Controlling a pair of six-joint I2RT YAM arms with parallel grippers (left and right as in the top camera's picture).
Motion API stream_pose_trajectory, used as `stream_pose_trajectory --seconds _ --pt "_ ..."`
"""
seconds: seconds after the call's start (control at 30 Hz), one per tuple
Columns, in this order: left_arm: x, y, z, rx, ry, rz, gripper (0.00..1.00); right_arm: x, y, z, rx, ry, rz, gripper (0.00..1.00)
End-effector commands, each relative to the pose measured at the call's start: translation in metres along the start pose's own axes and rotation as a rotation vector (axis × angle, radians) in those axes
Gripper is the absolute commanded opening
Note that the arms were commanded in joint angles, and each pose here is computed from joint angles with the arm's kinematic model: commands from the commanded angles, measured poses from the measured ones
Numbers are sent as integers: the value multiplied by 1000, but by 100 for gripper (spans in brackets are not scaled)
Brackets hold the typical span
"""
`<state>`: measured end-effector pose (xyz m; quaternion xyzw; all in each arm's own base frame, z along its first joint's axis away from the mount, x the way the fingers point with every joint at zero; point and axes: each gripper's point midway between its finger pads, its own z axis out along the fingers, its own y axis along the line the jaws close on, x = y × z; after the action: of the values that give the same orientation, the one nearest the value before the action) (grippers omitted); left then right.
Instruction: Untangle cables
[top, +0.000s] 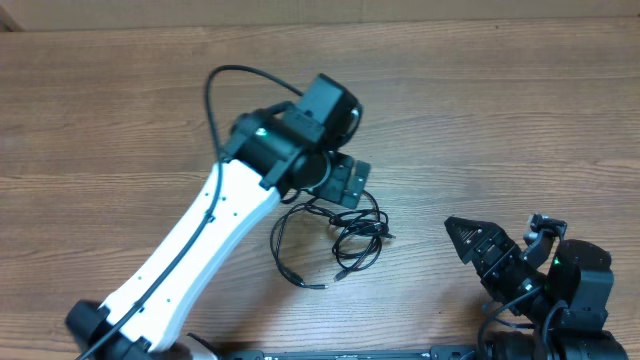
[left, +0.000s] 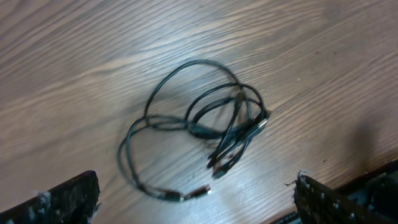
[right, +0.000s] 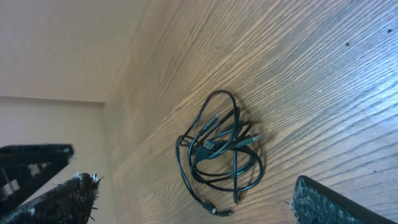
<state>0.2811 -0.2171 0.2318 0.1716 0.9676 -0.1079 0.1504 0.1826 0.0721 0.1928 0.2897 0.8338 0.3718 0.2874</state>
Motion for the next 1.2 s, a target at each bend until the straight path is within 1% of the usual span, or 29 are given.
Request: stream_pose_trajectory --seconds 0.0,0.03,0.13,0.2,0.27,0.3,0.4,0.5,0.63,0.8,0.93,1.03,1.17 --pt "10 18 -51 -35 -107 -90 99 -1 12 -5 -39 2 -31 100" --pt "14 22 -56 -50 -115 -95 100 0 11 -5 -37 3 -30 100" --pt "29 30 -63 -79 -122 -110 97 0 10 -4 -35 6 -18 99" --pt "52 39 -61 -96 -115 -167 97 0 10 -4 -35 7 33 100" --pt "67 44 -55 -99 -108 -203 98 0 10 -4 -35 7 68 100" --pt "72 45 -51 -96 -107 -224 99 0 10 -4 -35 7 85 99" --pt "83 40 -39 -37 -109 -275 99 -2 13 -4 -45 -1 124 100" --pt "79 26 -27 46 -116 -267 100 -7 18 -4 -66 -16 126 99" --pt "73 2 -3 164 -86 -246 99 -11 21 -4 -78 -33 117 99" --pt "64 -21 22 204 -57 -192 91 -23 15 -5 -42 -104 122 100" --pt "54 -42 37 233 -68 -145 91 -27 18 -6 -54 -120 133 100" --pt "50 -54 49 245 -64 -119 93 -26 17 -5 -50 -117 133 100" --pt "50 -62 70 238 -25 -146 93 -23 11 -5 -22 -106 80 100"
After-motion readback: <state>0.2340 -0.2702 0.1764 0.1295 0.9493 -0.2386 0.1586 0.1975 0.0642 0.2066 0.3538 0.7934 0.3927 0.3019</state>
